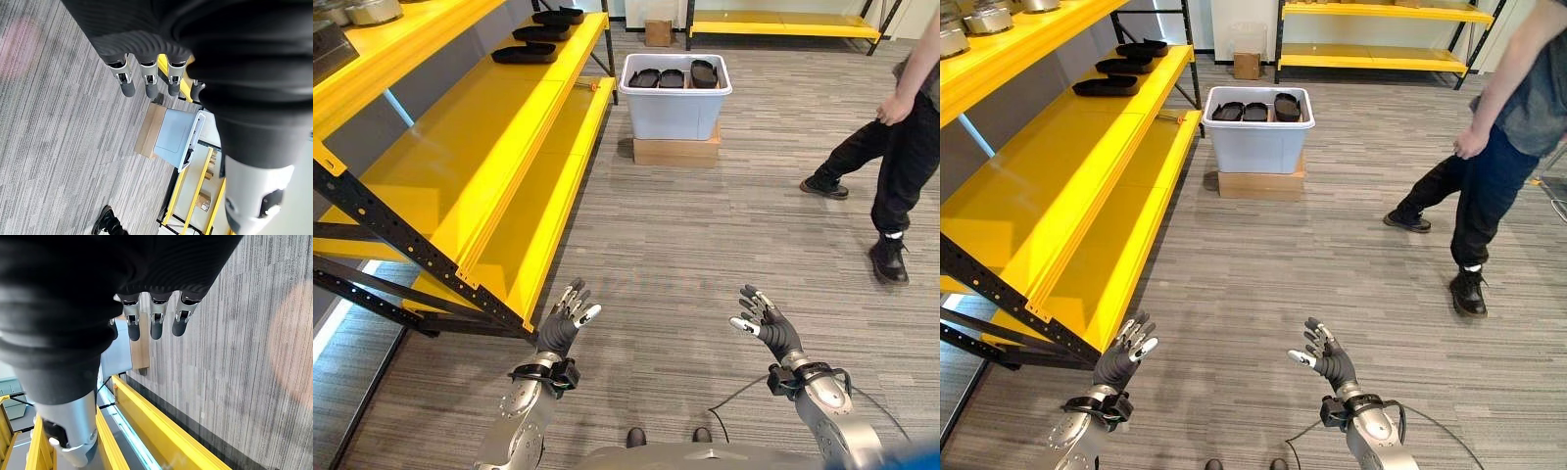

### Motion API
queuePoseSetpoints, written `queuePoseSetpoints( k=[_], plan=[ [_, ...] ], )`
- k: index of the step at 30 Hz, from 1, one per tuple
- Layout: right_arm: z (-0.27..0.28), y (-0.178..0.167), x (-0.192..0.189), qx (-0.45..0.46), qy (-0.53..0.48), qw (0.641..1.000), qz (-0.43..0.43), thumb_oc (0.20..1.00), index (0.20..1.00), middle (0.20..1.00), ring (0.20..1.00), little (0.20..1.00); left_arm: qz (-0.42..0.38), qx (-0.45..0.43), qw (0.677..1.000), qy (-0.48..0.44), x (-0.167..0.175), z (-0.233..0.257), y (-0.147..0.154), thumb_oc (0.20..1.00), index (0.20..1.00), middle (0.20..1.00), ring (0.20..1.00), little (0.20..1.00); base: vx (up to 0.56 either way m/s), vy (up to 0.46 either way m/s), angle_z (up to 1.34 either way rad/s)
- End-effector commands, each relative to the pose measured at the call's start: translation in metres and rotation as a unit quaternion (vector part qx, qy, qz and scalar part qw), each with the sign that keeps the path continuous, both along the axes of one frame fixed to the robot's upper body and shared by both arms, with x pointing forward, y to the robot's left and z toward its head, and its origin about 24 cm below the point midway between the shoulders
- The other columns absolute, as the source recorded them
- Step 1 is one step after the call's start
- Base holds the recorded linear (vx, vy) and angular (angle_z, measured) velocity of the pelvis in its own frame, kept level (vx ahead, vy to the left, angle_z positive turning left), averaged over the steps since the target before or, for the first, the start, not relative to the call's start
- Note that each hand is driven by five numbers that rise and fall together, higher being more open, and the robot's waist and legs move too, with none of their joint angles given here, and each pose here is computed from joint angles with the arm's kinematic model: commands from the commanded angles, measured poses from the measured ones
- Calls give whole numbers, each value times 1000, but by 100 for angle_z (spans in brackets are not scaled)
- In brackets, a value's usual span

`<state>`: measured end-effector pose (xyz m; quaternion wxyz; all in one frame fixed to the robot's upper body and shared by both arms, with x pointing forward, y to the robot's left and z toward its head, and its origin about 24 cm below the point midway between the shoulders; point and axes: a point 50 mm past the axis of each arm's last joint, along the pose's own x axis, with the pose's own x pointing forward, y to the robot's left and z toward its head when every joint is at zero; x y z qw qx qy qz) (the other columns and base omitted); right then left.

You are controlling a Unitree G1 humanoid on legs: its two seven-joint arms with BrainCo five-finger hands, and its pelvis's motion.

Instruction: Move parts from the plastic box to the shelf.

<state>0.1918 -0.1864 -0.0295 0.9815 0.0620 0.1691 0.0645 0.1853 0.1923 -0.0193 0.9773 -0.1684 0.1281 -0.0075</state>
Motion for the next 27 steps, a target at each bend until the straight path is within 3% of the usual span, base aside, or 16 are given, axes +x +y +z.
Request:
queuePoseSetpoints(
  k=[1, 27],
  plan=[
    [13, -5, 9, -8, -41, 999, 6, 1000, 1000, 1000, 1000, 1000, 16, 23, 999, -34, 11, 9, 16, 1000, 1000, 1000, 1000, 1000, 0, 0, 0],
    [12, -6, 8, -7, -39, 999, 1, 1000, 1000, 1000, 1000, 1000, 14, 24, 999, -30, 10, 8, 16, 1000, 1000, 1000, 1000, 1000, 0, 0, 0]
  ],
)
